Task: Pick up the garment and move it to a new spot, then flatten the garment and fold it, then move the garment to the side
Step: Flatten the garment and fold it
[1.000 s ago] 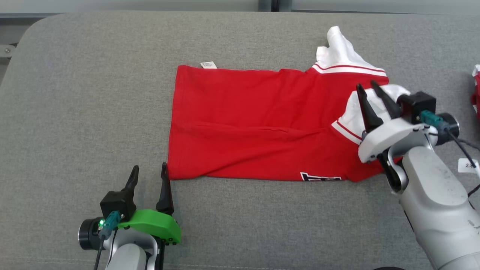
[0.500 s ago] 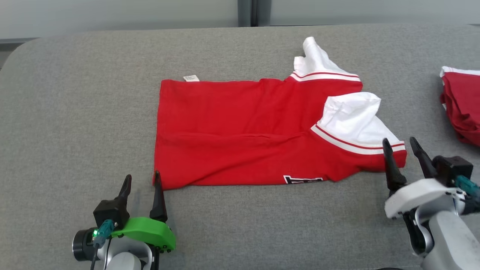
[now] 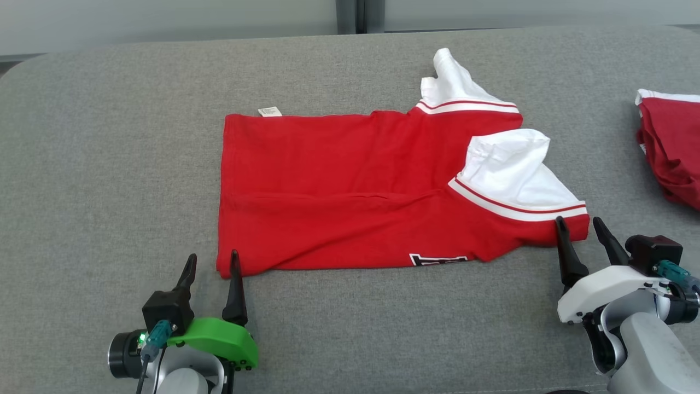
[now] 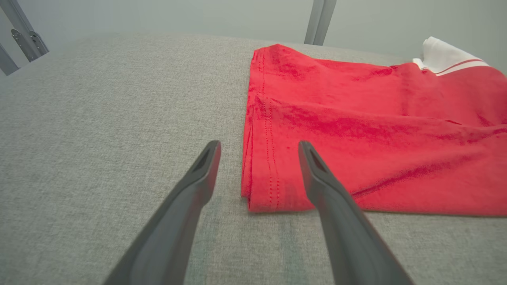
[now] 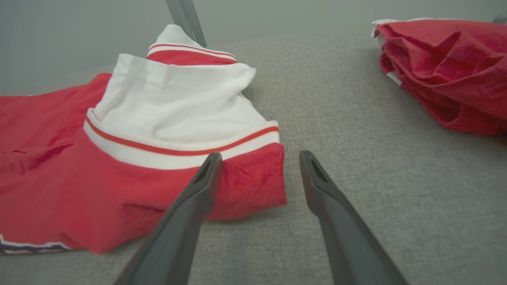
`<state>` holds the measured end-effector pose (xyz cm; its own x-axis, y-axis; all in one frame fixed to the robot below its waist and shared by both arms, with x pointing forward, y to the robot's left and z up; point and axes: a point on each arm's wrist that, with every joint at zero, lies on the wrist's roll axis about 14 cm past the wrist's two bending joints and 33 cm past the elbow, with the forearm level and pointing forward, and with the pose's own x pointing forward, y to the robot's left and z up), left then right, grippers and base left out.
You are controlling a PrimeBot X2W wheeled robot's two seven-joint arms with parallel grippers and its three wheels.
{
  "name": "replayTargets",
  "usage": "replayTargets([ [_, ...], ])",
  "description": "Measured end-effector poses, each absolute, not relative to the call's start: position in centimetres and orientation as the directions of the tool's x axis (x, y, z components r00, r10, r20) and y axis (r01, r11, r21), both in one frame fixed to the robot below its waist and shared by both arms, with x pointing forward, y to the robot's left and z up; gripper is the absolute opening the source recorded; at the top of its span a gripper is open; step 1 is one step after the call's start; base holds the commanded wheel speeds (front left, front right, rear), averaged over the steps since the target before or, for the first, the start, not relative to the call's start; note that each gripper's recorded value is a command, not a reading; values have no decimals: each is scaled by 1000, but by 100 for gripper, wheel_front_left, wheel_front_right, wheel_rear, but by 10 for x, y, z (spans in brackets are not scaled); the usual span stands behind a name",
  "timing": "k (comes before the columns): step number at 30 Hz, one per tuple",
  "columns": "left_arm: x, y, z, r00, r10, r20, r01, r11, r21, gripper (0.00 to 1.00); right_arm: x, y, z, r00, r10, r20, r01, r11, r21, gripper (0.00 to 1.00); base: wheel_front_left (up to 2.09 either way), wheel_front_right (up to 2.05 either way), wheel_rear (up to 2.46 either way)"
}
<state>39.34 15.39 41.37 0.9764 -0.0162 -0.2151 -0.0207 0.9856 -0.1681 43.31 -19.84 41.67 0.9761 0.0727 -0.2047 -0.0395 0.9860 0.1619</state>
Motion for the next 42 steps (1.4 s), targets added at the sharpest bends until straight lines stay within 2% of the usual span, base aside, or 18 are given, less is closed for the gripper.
replayTargets([
  [5, 390, 163, 408, 972, 5, -233, -42, 988, -151, 100, 437, -193, 400, 964, 76, -255, -29, 982, 186, 100, 0, 0, 0],
  [6, 389, 165, 407, 972, 11, -236, -48, 988, -149, 100, 436, -191, 395, 960, 79, -269, -28, 981, 190, 92, 0, 0, 0],
  [7, 388, 167, 406, 971, 15, -238, -51, 988, -147, 100, 436, -189, 392, 957, 81, -278, -26, 980, 196, 77, 0, 0, 0],
  [8, 388, 168, 406, 971, 19, -239, -55, 988, -145, 100, 436, -187, 389, 955, 86, -285, -29, 980, 198, 49, 0, 0, 0],
  [9, 387, 169, 405, 970, 22, -240, -59, 988, -144, 100, 436, -187, 388, 953, 87, -289, -28, 979, 202, 25, 0, 0, 0],
  [10, 387, 170, 405, 970, 24, -241, -60, 988, -144, 100, 436, -186, 387, 953, 86, -291, -26, 978, 206, 25, 0, 0, 0],
  [11, 387, 171, 405, 970, 25, -240, -61, 988, -144, 100, 435, -187, 386, 952, 85, -295, -24, 978, 205, 2, 0, 0, 0],
  [23, 396, 157, 407, 973, -21, -230, -14, 989, -149, 100, 432, -206, 379, 947, 28, -320, 47, 973, 225, 0, 0, 0, 0],
  [34, 397, 141, 396, 961, -85, -262, 20, 970, -241, 100, 433, -204, 383, 950, 52, -309, 12, 979, 204, 0, 0, 0, 0],
  [42, 405, 136, 383, 948, -95, -302, 15, 966, -258, 100, 439, -205, 385, 953, 60, -298, 1, 980, 198, 0, 0, 0, 0],
])
